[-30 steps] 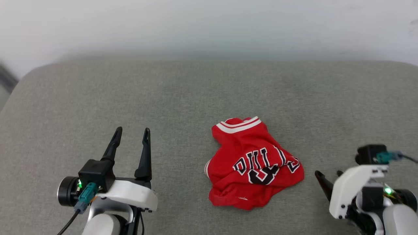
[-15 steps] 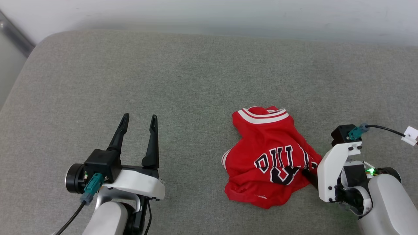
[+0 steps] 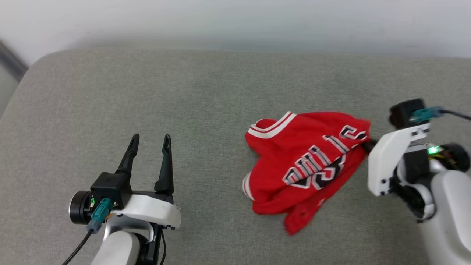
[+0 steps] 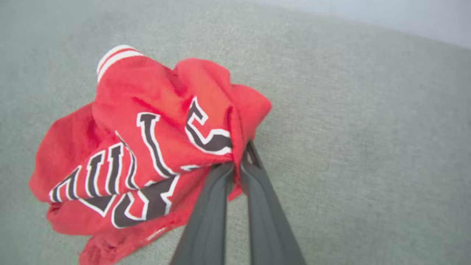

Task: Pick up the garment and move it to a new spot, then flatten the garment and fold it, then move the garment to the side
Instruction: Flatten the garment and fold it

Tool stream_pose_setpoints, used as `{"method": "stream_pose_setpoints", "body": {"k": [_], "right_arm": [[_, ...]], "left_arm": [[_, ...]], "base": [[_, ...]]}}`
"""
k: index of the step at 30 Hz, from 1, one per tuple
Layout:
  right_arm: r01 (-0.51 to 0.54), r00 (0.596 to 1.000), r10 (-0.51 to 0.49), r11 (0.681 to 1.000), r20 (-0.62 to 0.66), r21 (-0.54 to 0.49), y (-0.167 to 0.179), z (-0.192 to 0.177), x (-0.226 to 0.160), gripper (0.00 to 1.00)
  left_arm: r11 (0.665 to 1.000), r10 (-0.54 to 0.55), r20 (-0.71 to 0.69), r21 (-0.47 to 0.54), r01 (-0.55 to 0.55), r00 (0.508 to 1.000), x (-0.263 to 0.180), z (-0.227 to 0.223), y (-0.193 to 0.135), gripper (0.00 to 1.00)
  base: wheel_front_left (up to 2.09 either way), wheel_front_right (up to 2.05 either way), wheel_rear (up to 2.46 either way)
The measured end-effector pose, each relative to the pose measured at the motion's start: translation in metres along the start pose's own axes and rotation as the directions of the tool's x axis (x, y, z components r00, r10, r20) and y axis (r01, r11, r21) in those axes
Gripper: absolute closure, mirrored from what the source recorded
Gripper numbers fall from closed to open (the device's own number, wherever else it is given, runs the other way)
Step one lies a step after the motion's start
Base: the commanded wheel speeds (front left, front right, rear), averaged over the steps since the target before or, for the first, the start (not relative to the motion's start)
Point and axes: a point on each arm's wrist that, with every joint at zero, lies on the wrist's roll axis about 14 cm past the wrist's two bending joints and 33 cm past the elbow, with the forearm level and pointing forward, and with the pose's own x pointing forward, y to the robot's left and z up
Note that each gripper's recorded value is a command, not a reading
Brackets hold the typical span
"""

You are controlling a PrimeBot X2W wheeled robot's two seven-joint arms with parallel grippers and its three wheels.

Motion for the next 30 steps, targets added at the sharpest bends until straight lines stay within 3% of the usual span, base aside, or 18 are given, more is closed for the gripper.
{"method": "stream_pose_setpoints", "body": {"k": [4,7,10,15,16,17,20,23,30], "right_arm": [[0.099,0.984,-0.102,0.995,0.144,0.027,-0.031,0.031,-0.027,1.00],[0.178,0.965,-0.198,0.976,0.173,0.122,-0.061,0.020,-0.047,1.00],[0.275,0.948,-0.302,0.936,0.100,0.219,-0.090,-0.024,-0.062,1.00],[0.374,0.926,-0.363,0.852,-0.102,0.367,-0.107,-0.120,-0.072,0.98],[0.387,0.921,-0.368,0.841,-0.125,0.378,-0.107,-0.133,-0.073,0.58],[0.392,0.919,-0.369,0.832,-0.137,0.393,-0.106,-0.143,-0.073,0.00],[0.379,0.921,-0.380,0.822,-0.087,0.425,-0.102,-0.146,-0.070,0.00],[0.354,0.909,-0.413,0.828,0.047,0.434,-0.102,-0.124,-0.070,0.00],[0.297,0.830,-0.425,0.885,0.360,0.360,-0.094,-0.061,-0.090,0.00]], "left_arm": [[1.000,-0.018,0.006,-0.006,0.018,1.000,0.000,0.003,-0.007,0.00],[1.000,-0.024,0.002,-0.007,0.024,1.000,-0.002,0.003,-0.010,0.00],[0.999,-0.032,0.001,-0.007,0.032,0.999,-0.003,0.003,-0.013,0.00],[0.999,-0.039,-0.012,-0.004,0.039,0.999,-0.005,0.002,-0.015,0.00],[0.999,-0.038,-0.015,-0.003,0.038,0.999,-0.006,0.002,-0.015,0.00],[0.999,-0.036,-0.017,-0.005,0.036,0.999,-0.007,0.001,-0.014,0.00],[1.000,-0.030,-0.024,-0.001,0.030,0.999,-0.009,0.000,-0.011,0.00],[1.000,-0.024,-0.031,0.004,0.024,0.999,-0.012,0.000,-0.009,0.00],[1.000,-0.008,-0.043,0.006,0.008,0.999,-0.028,0.001,-0.004,0.00]], "base": [[0.00,0.00,0.00],[0.00,0.00,0.00],[0.00,0.00,0.00],[0.00,0.00,0.00],[0.00,0.00,0.00],[0.00,0.00,0.00],[0.00,0.00,0.00],[0.00,0.00,0.00],[0.00,0.00,0.00]]}}
